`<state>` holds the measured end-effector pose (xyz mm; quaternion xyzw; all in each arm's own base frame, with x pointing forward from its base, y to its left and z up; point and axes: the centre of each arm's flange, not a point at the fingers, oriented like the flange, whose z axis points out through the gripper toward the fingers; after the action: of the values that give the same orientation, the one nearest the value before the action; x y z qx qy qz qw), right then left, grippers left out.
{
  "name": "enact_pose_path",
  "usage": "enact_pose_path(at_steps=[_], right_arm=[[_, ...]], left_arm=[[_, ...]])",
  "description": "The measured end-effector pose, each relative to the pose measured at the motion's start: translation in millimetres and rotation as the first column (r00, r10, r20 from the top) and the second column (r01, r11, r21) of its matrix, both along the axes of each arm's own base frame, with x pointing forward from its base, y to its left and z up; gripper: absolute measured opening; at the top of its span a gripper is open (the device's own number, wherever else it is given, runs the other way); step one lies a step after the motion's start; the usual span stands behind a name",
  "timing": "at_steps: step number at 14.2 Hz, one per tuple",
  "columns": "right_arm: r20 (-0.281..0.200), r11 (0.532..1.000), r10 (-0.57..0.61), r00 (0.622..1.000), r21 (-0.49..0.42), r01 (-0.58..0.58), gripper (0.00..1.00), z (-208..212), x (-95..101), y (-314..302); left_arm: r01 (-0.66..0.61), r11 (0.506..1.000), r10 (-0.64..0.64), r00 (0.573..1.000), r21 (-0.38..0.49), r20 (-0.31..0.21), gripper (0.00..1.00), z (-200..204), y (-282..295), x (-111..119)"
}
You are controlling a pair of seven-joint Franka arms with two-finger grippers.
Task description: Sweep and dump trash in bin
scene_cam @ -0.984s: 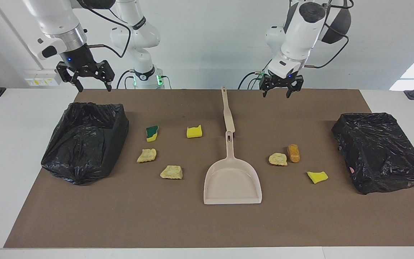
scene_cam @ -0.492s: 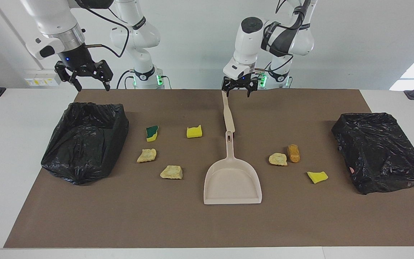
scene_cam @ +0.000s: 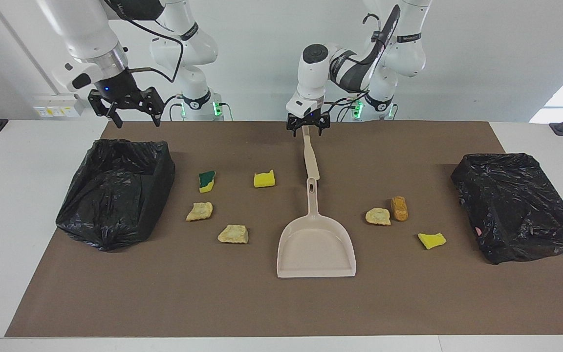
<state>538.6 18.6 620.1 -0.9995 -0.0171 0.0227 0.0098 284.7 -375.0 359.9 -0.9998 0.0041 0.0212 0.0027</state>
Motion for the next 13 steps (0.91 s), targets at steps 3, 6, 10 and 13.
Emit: enact_pose_path(at_steps=[3, 6, 10, 13], right_arm=[[-0.027, 0.999, 0.041, 0.999, -0.003, -0.041, 1.00, -25.8, 14.1, 24.8], [-0.029, 0.998, 0.067, 0.997, -0.006, -0.068, 1.00, -49.9, 29.1, 49.0], [-0.016, 0.997, 0.082, 0.996, -0.011, -0.082, 1.00, -72.7, 40.5, 88.2], [0.002, 0.997, 0.081, 0.997, -0.012, -0.081, 1.00, -91.4, 47.9, 121.6]], left_arm=[[-0.006, 1.000, 0.006, 1.000, -0.012, 0.009, 1.00, -1.6, -0.3, 2.2], [-0.003, 1.000, 0.003, 1.000, -0.015, 0.012, 1.00, -6.0, 1.7, 1.4], [0.006, 1.000, -0.006, 1.000, 0.000, 0.001, 1.00, -17.3, 5.8, -1.1], [0.010, 1.000, -0.010, 1.000, 0.002, -0.002, 0.97, -18.9, 7.1, -1.0]])
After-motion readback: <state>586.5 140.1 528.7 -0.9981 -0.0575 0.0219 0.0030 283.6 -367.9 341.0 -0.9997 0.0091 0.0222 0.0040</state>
